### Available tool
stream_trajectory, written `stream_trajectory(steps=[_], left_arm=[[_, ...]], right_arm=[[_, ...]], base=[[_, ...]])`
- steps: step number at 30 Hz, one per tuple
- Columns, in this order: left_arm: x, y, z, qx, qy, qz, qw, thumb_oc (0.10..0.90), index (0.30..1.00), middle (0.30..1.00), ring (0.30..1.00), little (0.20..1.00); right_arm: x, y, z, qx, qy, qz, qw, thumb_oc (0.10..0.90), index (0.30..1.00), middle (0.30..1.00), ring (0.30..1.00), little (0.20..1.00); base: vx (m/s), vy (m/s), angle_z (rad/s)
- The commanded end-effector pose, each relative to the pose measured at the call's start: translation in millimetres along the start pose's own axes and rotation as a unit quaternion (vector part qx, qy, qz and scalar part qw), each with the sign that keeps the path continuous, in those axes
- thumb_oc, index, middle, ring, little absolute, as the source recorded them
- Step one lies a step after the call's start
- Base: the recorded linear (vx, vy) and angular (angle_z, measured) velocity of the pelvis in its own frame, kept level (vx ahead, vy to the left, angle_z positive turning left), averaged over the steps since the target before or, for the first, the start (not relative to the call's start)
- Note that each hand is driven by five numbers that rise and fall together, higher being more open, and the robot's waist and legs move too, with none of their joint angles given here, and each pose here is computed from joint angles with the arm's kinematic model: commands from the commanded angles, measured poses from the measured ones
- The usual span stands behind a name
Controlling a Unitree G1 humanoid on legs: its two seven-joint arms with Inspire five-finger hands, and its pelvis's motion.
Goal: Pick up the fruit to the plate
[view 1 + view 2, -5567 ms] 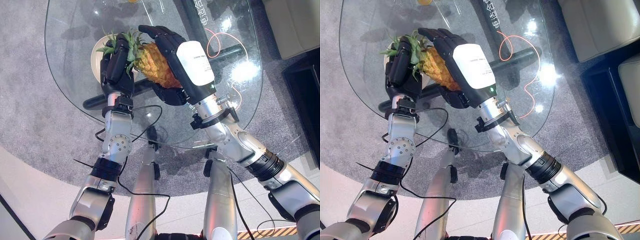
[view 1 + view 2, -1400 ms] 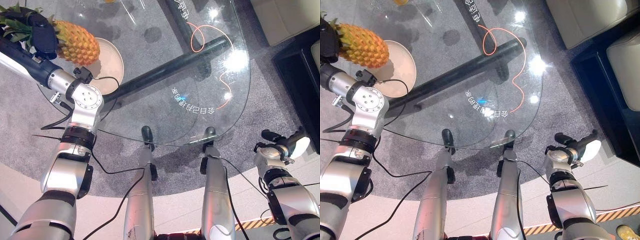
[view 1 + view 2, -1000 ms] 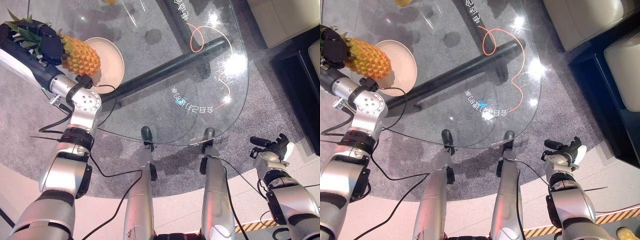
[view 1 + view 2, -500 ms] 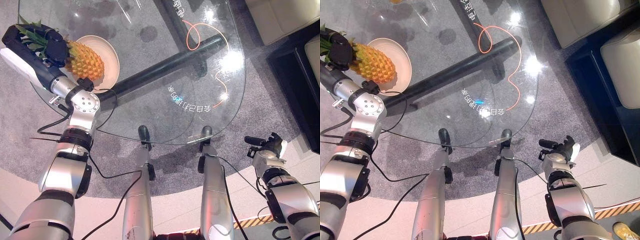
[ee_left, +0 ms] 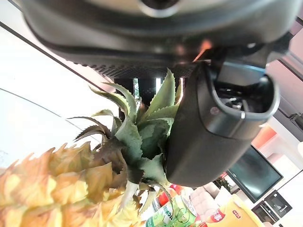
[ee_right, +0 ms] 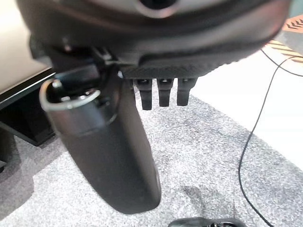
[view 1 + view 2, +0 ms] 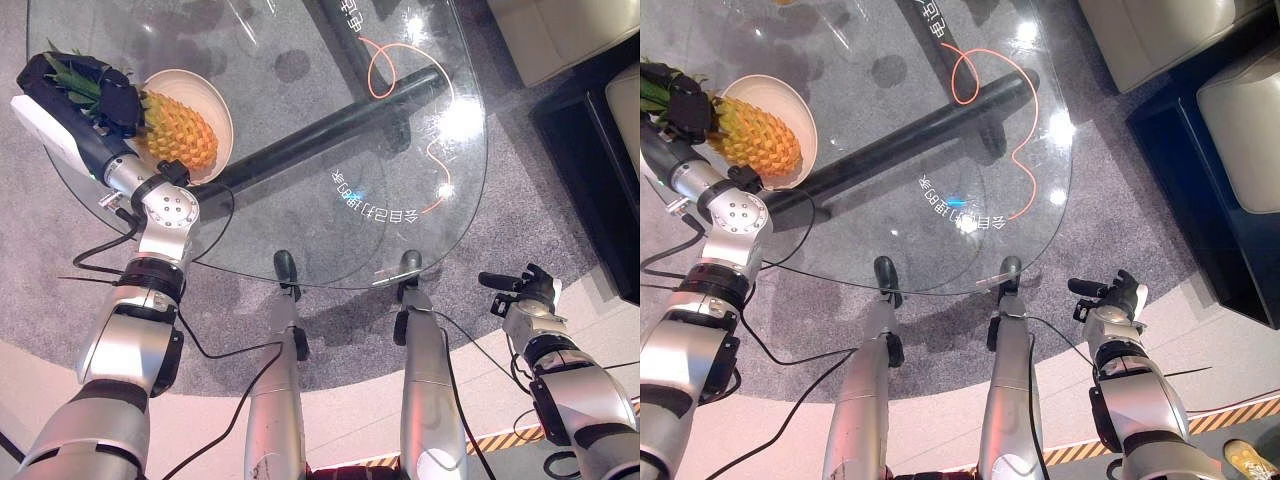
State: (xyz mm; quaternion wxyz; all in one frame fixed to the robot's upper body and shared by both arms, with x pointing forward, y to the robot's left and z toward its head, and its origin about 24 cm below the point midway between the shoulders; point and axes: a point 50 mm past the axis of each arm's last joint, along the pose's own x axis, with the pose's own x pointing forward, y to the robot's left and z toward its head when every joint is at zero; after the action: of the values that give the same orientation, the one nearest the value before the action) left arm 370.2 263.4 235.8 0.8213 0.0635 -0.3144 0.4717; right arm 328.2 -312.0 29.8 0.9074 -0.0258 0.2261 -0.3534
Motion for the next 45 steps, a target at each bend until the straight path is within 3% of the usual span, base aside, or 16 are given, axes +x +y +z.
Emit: stream_trajectory(steps=[1, 45], left_arm=[[51.5, 12.7, 59.8, -0.059, -0.110, 0.078, 0.989, 0.100, 0.300, 0.300, 0.300, 0.200], [66.4, 14.2, 80.4, -0.027, -0.158, 0.118, 0.980, 0.100, 0.300, 0.300, 0.300, 0.200]], right_arm=[[4.1, -18.3, -0.7, -0.025, -0.010, -0.041, 0.999, 0.800, 0.900, 0.900, 0.900, 0.900], [3.7, -16.4, 11.1, -0.014, -0.038, -0.047, 0.998, 0.800, 0.900, 0.900, 0.900, 0.900]], base=[[0.00, 0.000, 0.00], [0.00, 0.000, 0.00]])
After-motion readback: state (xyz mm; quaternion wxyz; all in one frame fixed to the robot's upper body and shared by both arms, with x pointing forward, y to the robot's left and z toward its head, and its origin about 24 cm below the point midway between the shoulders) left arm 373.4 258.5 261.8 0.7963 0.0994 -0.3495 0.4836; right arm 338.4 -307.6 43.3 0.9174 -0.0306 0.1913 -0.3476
